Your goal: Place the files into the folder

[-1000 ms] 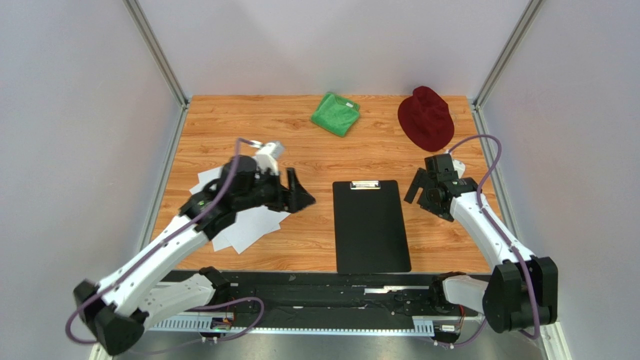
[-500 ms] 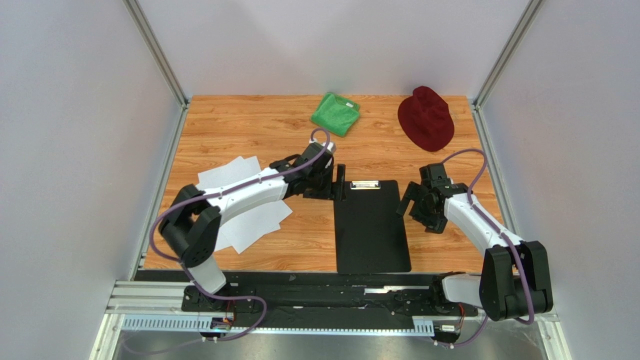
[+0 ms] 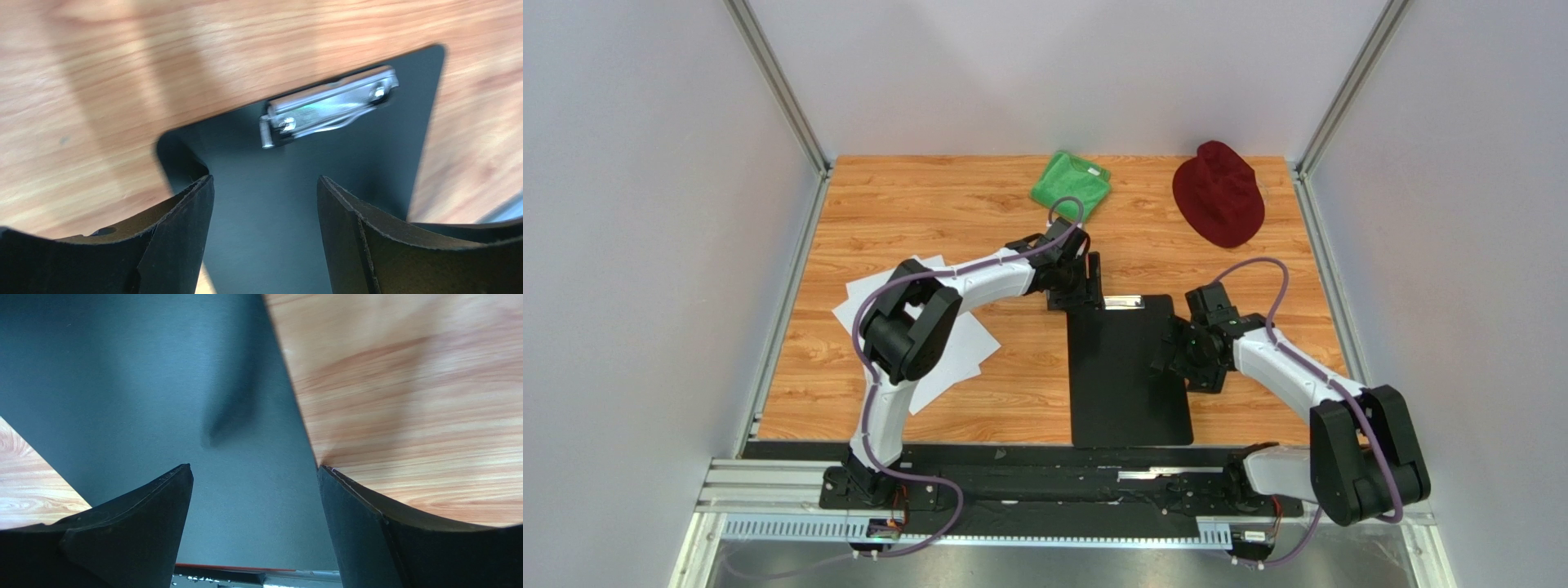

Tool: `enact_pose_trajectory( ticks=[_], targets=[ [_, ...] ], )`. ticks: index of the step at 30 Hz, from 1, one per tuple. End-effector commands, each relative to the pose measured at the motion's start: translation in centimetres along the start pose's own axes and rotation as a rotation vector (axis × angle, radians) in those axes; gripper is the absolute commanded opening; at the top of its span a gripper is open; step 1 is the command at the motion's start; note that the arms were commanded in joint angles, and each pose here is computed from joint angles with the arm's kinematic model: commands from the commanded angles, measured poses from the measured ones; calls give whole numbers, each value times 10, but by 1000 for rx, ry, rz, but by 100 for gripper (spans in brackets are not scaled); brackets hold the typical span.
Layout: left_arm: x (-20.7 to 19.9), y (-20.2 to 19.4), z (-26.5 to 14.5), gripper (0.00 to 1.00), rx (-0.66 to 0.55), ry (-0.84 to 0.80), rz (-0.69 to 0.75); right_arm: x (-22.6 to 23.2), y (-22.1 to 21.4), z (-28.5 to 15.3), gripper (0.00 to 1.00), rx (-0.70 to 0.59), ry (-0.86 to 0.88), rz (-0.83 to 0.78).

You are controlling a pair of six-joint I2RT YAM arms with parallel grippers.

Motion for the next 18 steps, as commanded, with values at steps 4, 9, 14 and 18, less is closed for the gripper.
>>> enact_pose_trajectory(
  ticks=[4,9,14,18],
  targets=[
    [-3,7,33,71,154,-96,-35,60,-35,15,80,74,317,90],
    [-22,43,16,66,126,-145,68,78,-37,-24,81,-18,454,21],
    [-35,77,-69,73,-46,-107,181,46,5,-61,91,-380,188,-225],
    [-37,72,-130,79,-169,-204,219,63,43,-67,86,-493,141,-406]
  ],
)
Point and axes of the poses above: each gripper's point midway between its finger pads, its own z axis out along the fingers, its own x axis along the line the jaws close on, y = z × x, the point moved 6 cm from there along -z, back along the fingers, and after that the axes turned 4 degrees about -z, right-handed, at the moved point
